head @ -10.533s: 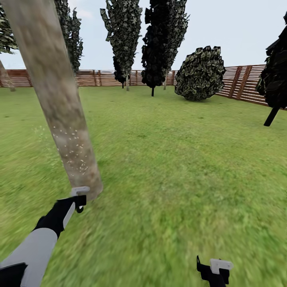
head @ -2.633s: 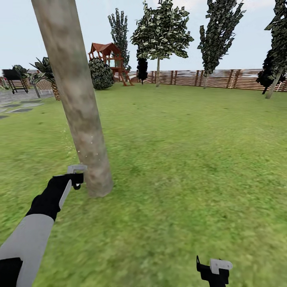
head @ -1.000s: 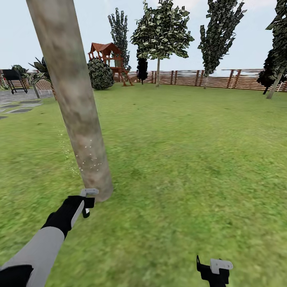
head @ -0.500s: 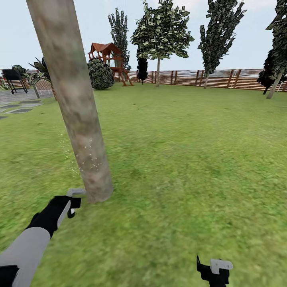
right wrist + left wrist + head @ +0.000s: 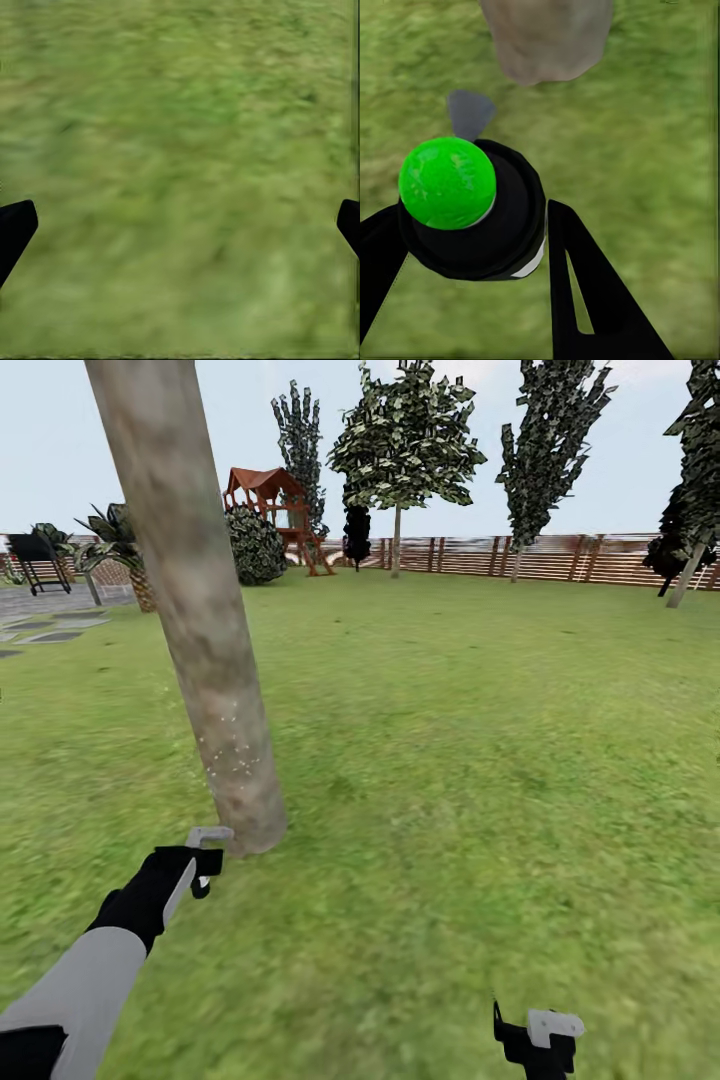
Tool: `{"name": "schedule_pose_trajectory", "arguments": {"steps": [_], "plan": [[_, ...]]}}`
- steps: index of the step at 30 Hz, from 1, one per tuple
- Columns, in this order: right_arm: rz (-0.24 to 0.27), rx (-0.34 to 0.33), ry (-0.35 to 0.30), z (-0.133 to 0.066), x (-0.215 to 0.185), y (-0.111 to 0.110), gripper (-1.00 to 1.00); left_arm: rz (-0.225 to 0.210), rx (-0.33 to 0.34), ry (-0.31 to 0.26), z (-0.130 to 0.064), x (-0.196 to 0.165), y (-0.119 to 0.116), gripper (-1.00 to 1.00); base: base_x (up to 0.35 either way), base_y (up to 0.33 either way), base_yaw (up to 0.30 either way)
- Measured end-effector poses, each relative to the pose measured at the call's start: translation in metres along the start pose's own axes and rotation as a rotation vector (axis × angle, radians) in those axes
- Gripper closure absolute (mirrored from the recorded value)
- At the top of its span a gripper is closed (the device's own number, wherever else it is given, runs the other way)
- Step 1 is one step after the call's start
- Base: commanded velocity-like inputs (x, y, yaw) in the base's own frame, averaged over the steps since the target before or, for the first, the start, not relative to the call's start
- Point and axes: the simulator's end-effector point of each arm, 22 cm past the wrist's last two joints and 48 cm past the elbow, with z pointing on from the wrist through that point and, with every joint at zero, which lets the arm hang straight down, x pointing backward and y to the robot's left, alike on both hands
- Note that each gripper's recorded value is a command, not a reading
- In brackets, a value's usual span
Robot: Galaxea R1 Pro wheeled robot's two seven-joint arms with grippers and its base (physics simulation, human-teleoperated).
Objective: In the garden, pick up the pesticide atomizer on the floor and spray pesticide onto both trees until each tree trunk is fully covered.
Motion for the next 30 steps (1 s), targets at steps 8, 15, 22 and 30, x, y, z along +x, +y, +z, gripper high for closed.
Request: {"name": "schedule_pose_trajectory", "arguments": {"steps": [8, 15, 22, 30], "plan": [[0.000, -0.001, -0.001, 0.000, 0.000, 0.000, -1.00, -0.010, -0.001, -0.096, -0.031, -0.062, 0.002, 1.00, -0.172, 0.000, 0.000], [0.000, 0.000, 0.000, 0.000, 0.000, 0.000, -1.00, -0.019, -0.013, -0.186, -0.080, -0.119, 0.012, 1.00, -0.003, 0.000, 0.000], [0.000, 0.000, 0.000, 0.000, 0.000, 0.000, -1.00, -0.017, -0.009, -0.186, -0.091, -0.126, 0.010, 1.00, -0.026, 0.000, 0.000], [0.000, 0.000, 0.000, 0.000, 0.000, 0.000, -1.00, -0.025, 0.030, -0.231, -0.106, -0.144, -0.015, 1.00, -0.139, 0.000, 0.000]]}}
